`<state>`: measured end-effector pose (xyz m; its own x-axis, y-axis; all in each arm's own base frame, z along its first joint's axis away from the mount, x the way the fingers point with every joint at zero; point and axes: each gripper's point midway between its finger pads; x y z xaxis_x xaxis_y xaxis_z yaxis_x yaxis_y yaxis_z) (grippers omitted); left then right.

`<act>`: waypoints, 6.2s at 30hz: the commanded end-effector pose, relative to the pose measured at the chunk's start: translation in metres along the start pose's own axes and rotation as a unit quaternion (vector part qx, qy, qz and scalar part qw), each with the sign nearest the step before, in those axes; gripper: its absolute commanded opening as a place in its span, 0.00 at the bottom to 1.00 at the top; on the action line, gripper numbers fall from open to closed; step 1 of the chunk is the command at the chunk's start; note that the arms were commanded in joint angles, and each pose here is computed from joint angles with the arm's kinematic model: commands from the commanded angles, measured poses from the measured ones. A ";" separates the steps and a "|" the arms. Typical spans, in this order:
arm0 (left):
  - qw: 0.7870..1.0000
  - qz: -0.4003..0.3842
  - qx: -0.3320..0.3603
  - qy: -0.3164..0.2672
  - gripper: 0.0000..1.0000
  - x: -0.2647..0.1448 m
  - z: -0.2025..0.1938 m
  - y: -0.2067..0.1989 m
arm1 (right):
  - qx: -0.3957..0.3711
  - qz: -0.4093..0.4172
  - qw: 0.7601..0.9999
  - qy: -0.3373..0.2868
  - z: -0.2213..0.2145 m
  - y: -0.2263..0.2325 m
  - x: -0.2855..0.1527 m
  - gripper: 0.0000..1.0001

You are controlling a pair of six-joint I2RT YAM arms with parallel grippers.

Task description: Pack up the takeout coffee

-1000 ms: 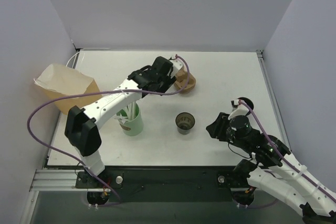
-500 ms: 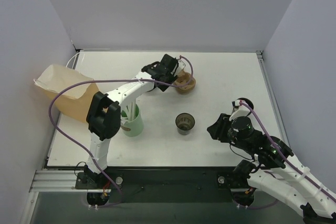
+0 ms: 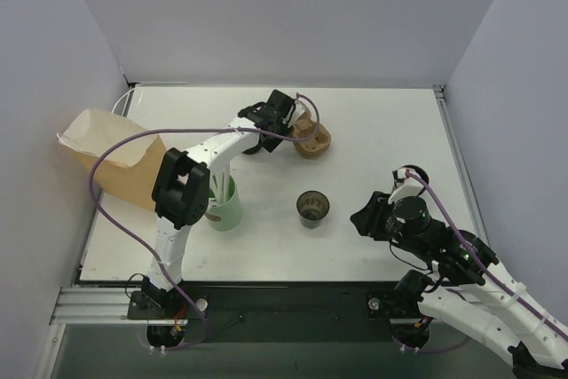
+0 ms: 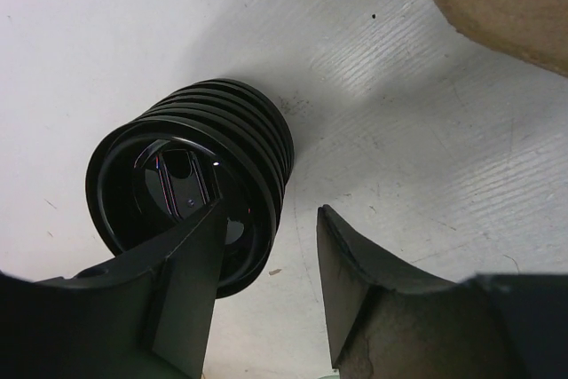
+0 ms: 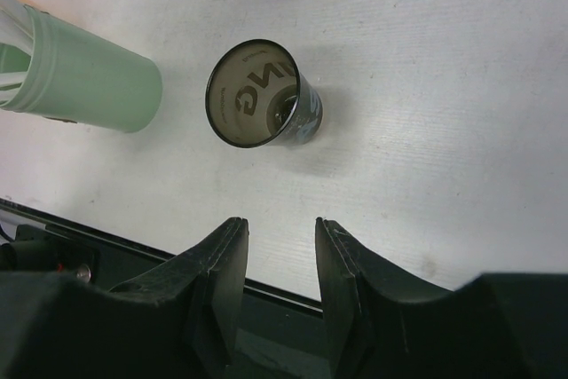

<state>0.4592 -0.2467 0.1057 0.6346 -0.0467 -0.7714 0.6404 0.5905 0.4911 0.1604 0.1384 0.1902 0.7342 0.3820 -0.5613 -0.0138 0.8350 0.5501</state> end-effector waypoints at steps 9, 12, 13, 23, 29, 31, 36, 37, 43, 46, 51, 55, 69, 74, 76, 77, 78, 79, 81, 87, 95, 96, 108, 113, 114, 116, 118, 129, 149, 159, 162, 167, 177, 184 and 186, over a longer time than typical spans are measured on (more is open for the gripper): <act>1.000 -0.004 -0.005 -0.012 0.49 0.011 0.007 0.001 | -0.017 0.015 1.000 -0.009 0.010 0.010 -0.008 0.37; 1.000 -0.004 -0.004 -0.006 0.47 0.014 0.004 -0.001 | -0.017 0.015 1.000 -0.011 0.011 0.010 -0.008 0.37; 1.000 -0.004 -0.003 -0.004 0.46 0.015 0.003 -0.001 | -0.019 0.012 1.000 -0.012 0.011 0.009 -0.007 0.37; 1.000 0.018 0.002 -0.004 0.36 0.003 0.008 0.008 | -0.019 0.013 1.000 -0.011 0.013 0.011 -0.008 0.37; 1.000 0.025 0.001 -0.012 0.26 -0.010 0.015 0.015 | -0.016 0.011 1.000 -0.008 0.011 0.011 -0.006 0.37; 0.999 0.029 0.000 -0.012 0.24 -0.012 0.016 0.017 | -0.015 0.011 1.000 -0.007 0.010 0.011 -0.006 0.37; 0.999 0.042 0.003 -0.014 0.20 -0.020 0.021 0.021 | -0.016 0.011 1.000 -0.007 0.010 0.011 -0.006 0.37; 0.999 0.042 0.003 -0.014 0.20 -0.021 0.021 0.021 | -0.015 0.011 1.000 -0.007 0.010 0.011 -0.006 0.37; 0.999 0.045 0.001 -0.023 0.20 -0.039 0.031 0.023 | -0.014 0.012 1.000 -0.007 0.010 0.011 -0.007 0.37; 0.998 0.046 -0.007 -0.042 0.19 -0.060 0.042 0.025 | -0.013 0.016 1.000 -0.007 0.012 0.014 -0.008 0.37; 0.989 -0.040 -0.063 -0.131 0.17 -0.133 0.076 0.012 | -0.020 0.051 0.998 -0.026 0.023 0.030 -0.009 0.37; 0.953 -0.182 -0.105 -0.217 0.15 -0.203 0.090 -0.023 | -0.029 0.100 0.993 -0.047 0.035 0.050 -0.018 0.38; 0.677 -0.564 -0.191 -0.433 0.16 -0.421 0.049 -0.105 | -0.143 0.346 0.900 -0.224 0.059 0.116 -0.034 0.38; 0.660 -0.595 -0.215 -0.405 0.16 -0.422 0.036 -0.115 | -0.231 0.419 0.843 -0.244 0.054 0.147 -0.048 0.43; 0.649 -0.609 -0.227 -0.397 0.16 -0.424 0.036 -0.116 | -0.248 0.424 0.834 -0.250 0.053 0.150 -0.045 0.43; 0.644 -0.615 -0.231 -0.392 0.16 -0.423 0.035 -0.118 | -0.255 0.424 0.829 -0.260 0.057 0.154 -0.044 0.43; 0.641 -0.623 -0.233 -0.384 0.16 -0.421 0.032 -0.122 | -0.257 0.423 0.828 -0.266 0.058 0.154 -0.042 0.43; 0.633 -0.629 -0.235 -0.385 0.15 -0.424 0.032 -0.121 | -0.259 0.424 0.825 -0.270 0.058 0.156 -0.041 0.43; 0.631 -0.630 -0.243 -0.381 0.15 -0.420 0.032 -0.122 | -0.275 0.436 0.810 -0.278 0.057 0.161 -0.041 0.42; 0.628 -0.635 -0.252 -0.373 0.15 -0.419 0.032 -0.123 | -0.310 0.441 0.788 -0.298 0.055 0.166 -0.041 0.43; 0.619 -0.649 -0.261 -0.358 0.15 -0.418 0.029 -0.126 | -0.350 0.458 0.757 -0.309 0.047 0.170 -0.048 0.41; 0.619 -0.649 -0.262 -0.356 0.15 -0.418 0.029 -0.127 | -0.354 0.459 0.754 -0.308 0.046 0.171 -0.048 0.41; 0.626 -0.653 -0.265 -0.333 0.15 -0.411 0.020 -0.134 | -0.384 0.449 0.745 -0.310 0.048 0.175 -0.047 0.37; 0.626 -0.658 -0.263 -0.326 0.15 -0.410 0.017 -0.137 | -0.389 0.434 0.747 -0.319 0.053 0.173 -0.046 0.38; 0.626 -0.659 -0.263 -0.325 0.16 -0.410 0.017 -0.137 | -0.389 0.434 0.746 -0.322 0.055 0.173 -0.048 0.37; 0.625 -0.660 -0.265 -0.322 0.15 -0.410 0.017 -0.138 | -0.394 0.431 0.746 -0.320 0.056 0.174 -0.046 0.37; 0.624 -0.661 -0.263 -0.322 0.16 -0.411 0.017 -0.138 | -0.396 0.430 0.747 -0.316 0.054 0.174 -0.044 0.37; 0.618 -0.668 -0.264 -0.319 0.16 -0.412 0.017 -0.140 | -0.404 0.441 0.742 -0.303 0.049 0.181 -0.040 0.25; 0.774 -0.406 -0.288 -0.393 0.97 -0.357 0.029 -0.058 | -0.203 0.157 0.960 -0.107 0.050 0.080 -0.005 0.00; 0.820 -0.264 -0.280 -0.424 0.97 -0.320 -0.019 -0.028 | -0.135 -0.115 0.980 0.095 0.018 -0.008 0.026 0.00; 0.841 -0.236 -0.258 -0.413 0.97 -0.310 -0.037 -0.031 | -0.114 -0.120 0.973 0.158 0.010 -0.005 0.037 0.00; 0.860 -0.204 -0.235 -0.405 0.95 -0.292 -0.065 -0.043 | -0.121 -0.155 0.952 0.235 0.009 0.005 0.052 0.00; 0.833 -0.136 -0.226 -0.486 0.93 -0.328 -0.092 -0.034 | -0.136 -0.196 0.929 0.283 0.009 0.030 0.067 0.00; 0.832 -0.125 -0.222 -0.493 0.93 -0.332 -0.096 -0.032 | -0.157 -0.243 0.902 0.322 -0.006 0.028 0.084 0.00; 0.831 -0.126 -0.222 -0.493 0.93 -0.333 -0.096 -0.033 | -0.163 -0.260 0.891 0.334 -0.010 0.023 0.087 0.00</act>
<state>0.1837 -0.1747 0.2959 0.6811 -0.7298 -0.0592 0.7290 0.6834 -0.0384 0.2287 0.2131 0.1497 0.2072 0.0878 -0.9744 -0.0919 0.9933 0.0700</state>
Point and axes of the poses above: each gripper's point midway between its finger pads, its own x axis out along the fingers, its own y axis along the line the jaws close on, z = x × y, and after that the axes turned 11 degrees about x, right-handed
